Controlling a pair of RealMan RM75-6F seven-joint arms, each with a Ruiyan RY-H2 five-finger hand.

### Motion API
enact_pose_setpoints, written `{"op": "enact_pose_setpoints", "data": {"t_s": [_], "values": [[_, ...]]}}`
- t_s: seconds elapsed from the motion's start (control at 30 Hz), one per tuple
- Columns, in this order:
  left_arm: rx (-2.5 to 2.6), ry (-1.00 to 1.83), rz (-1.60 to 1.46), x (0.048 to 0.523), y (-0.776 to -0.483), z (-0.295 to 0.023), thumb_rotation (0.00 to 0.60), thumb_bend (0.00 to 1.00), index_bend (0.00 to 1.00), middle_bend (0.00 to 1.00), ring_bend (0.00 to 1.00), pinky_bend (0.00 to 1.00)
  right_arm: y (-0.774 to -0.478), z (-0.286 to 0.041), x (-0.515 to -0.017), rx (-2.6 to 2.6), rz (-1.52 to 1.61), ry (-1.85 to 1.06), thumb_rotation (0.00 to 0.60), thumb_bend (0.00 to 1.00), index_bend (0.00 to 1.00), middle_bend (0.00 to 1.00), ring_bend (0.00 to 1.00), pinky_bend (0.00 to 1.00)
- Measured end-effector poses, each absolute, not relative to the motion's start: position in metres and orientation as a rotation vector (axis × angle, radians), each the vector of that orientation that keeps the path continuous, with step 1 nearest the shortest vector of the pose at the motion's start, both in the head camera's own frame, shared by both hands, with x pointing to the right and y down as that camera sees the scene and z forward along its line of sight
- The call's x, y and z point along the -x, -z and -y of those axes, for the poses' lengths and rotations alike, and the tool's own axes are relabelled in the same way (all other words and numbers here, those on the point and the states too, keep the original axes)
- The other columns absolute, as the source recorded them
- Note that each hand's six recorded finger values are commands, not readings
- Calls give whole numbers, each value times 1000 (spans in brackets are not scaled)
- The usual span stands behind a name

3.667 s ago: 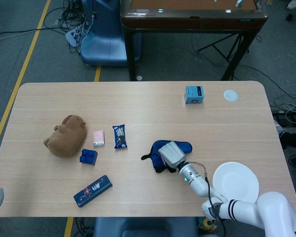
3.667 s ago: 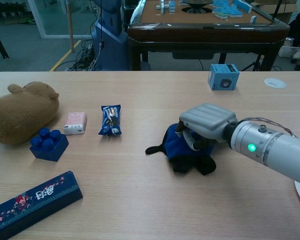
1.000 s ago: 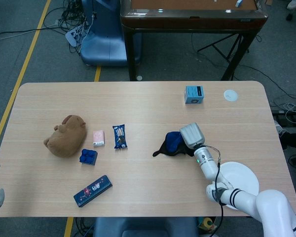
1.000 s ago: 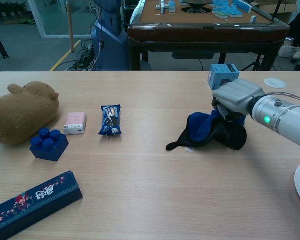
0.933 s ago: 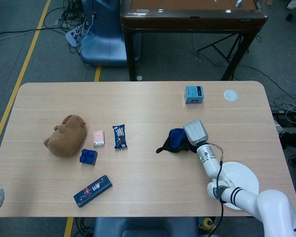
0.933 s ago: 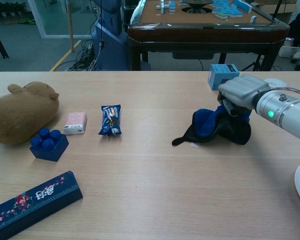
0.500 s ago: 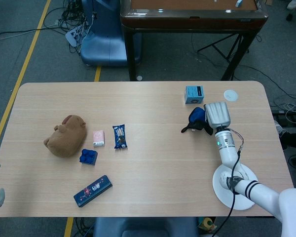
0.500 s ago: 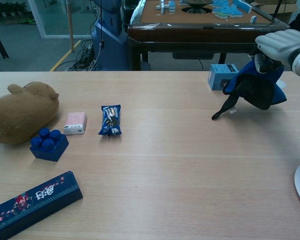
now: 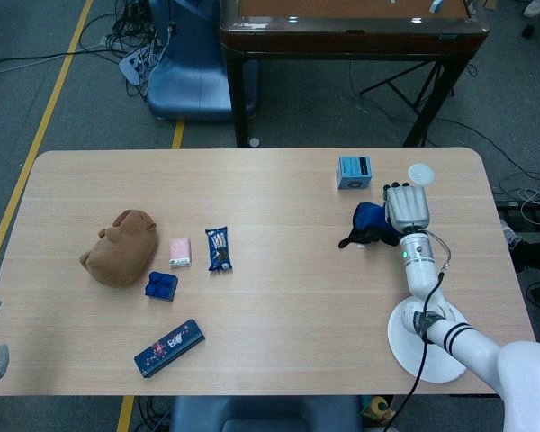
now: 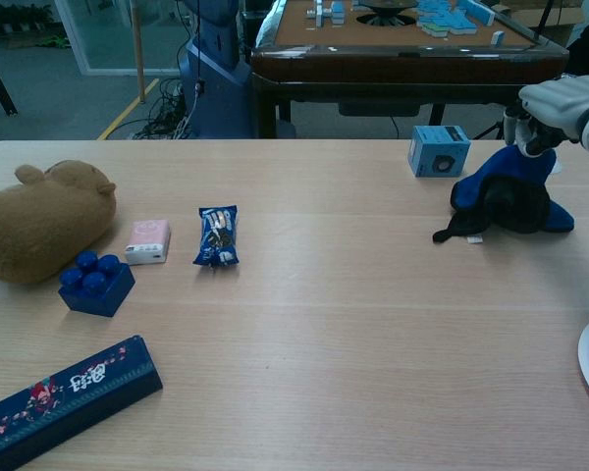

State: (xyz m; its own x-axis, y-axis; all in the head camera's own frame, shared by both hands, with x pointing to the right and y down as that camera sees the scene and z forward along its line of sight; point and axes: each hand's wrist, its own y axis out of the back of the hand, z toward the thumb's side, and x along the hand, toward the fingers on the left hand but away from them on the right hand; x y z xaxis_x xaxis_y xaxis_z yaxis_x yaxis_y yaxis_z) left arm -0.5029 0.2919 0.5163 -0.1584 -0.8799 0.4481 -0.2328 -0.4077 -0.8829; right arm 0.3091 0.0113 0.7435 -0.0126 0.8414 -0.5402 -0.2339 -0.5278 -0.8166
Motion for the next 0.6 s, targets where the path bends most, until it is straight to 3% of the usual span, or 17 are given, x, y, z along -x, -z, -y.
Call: {"op": "enact_pose_setpoints", "data": {"t_s": [0.13,0.27,0.43,0.6], "values": [[1591,1607,-1269,502,-517,-292,600,482,128,0,0,0,-740,-11,-308,1455,677,-1655,600,231,0,28,7,247],[1596,1600,-1266,500,-517,-291,600,483,128,0,0,0,-733,-13,-306,1475,691,-1633,600,107,0,9,0,215],[1596,1597,-1270,500,-517,-290,600,483,128,0,0,0,-716,-22,-306,1495,698,-1591,600,108,0,43,0,207],[1596,1588,-1272,501,-515,-288,600,483,128,0,0,0,-692,-36,-313,1489,710,-1550,600,263,47,204,128,255]]}}
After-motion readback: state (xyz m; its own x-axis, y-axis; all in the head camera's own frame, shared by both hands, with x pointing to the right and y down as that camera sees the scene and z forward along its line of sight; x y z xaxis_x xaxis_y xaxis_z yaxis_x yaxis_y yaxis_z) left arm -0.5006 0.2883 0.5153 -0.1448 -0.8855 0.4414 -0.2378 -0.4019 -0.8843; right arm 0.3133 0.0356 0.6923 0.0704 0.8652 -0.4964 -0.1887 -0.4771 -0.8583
